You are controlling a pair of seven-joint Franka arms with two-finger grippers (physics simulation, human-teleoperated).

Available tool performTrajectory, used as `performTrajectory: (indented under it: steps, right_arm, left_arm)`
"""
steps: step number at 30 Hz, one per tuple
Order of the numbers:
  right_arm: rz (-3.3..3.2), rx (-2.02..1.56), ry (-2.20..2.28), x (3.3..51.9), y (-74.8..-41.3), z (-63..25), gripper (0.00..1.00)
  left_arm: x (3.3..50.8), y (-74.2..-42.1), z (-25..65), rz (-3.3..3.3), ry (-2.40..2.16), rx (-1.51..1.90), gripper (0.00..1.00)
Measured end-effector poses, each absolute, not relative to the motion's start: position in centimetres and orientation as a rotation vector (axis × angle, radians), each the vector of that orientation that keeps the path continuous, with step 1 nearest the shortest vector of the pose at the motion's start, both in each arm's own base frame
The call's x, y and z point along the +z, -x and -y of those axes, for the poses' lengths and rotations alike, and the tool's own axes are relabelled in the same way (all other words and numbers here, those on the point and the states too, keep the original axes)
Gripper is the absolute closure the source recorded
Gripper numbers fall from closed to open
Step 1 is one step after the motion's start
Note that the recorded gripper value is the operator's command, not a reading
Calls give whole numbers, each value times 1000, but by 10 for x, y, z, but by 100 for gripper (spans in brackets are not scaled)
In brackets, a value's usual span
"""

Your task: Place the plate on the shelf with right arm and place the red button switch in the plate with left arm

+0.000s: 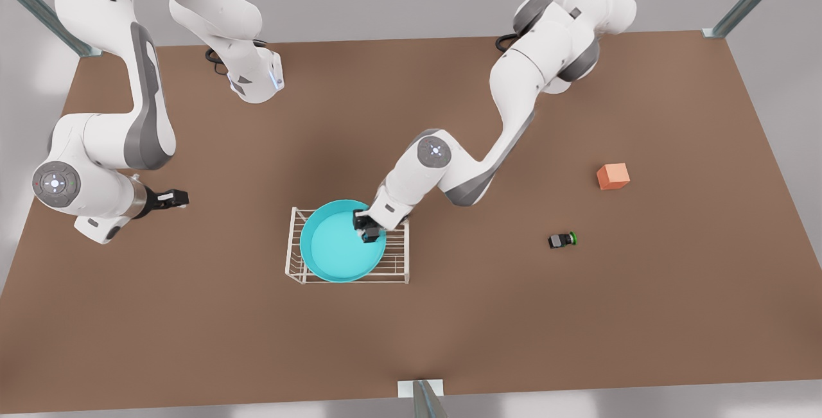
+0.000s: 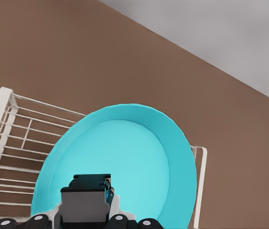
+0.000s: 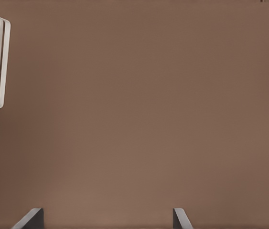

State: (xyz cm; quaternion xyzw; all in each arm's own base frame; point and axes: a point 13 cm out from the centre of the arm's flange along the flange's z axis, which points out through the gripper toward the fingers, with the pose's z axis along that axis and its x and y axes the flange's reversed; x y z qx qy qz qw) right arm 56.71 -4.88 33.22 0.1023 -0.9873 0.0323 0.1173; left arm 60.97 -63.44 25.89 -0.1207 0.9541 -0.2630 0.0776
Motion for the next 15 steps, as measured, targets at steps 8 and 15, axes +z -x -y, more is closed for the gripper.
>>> performTrajectory:
  steps: [8,15]
  right_arm:
    - [2889,99,-307,332,-567,49,0]
    - [2889,100,-312,332,-568,49,0]
  left_arm:
    - [267,-617,664,-2704,537,-966,0]
    - [290,-675,311,-2933,831,-294,0]
